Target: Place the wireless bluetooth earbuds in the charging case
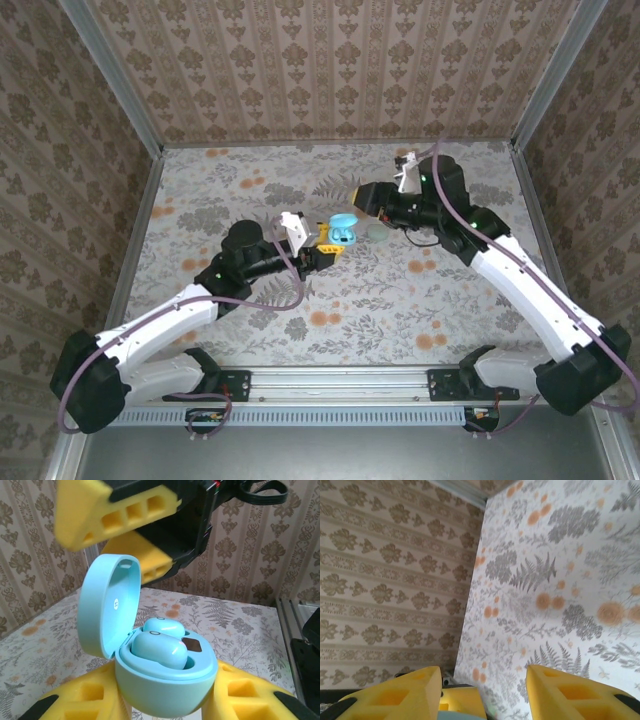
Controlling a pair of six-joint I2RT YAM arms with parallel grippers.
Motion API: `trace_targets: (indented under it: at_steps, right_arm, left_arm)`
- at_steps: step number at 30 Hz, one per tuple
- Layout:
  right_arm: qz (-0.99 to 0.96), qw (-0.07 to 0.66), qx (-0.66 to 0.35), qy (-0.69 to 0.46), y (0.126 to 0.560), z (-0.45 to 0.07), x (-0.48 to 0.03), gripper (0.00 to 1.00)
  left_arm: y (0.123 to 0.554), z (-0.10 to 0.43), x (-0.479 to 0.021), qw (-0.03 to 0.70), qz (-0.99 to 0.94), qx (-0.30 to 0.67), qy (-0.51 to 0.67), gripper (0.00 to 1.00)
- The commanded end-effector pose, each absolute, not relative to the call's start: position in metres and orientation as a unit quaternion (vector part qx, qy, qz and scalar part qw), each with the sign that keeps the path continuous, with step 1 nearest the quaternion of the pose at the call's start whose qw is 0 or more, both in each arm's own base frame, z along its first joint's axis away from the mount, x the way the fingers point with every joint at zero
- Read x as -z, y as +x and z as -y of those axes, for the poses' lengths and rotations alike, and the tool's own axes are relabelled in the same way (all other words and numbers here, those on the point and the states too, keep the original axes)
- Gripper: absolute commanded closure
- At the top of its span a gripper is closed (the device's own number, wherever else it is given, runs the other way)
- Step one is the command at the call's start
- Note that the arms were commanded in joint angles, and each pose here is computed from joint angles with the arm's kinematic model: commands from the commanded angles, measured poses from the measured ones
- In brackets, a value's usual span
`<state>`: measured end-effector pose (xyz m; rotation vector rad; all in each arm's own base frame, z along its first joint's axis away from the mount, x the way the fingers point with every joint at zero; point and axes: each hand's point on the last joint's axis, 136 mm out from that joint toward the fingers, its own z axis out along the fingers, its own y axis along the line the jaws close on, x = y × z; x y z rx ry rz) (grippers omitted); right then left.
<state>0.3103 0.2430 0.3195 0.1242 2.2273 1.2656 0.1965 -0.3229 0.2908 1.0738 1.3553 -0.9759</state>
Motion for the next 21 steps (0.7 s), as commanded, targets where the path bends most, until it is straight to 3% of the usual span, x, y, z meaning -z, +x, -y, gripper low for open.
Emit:
trace_targets:
  at_steps: [1, 11, 21]
  right_arm:
    - [-0.821, 0.249, -0.513, 0.022, 0.301, -0.257, -0.333, 0.50]
    - [-0.811, 0.228, -0.538, 0.002, 0.276, -0.257, -0.321, 0.48]
    - [-0.760, 0.180, -0.624, 0.006, 0.267, -0.272, -0.326, 0.38]
  left_arm:
    - [0.192, 0.327, -0.311, 0.560, -0.546, 0.417, 0.463, 0.72]
    - [0.205, 0.323, -0.320, 0.586, -0.554, 0.413, 0.424, 0.72]
    - [0.205, 0.325, -0.334, 0.595, -0.537, 0.431, 0.414, 0.71]
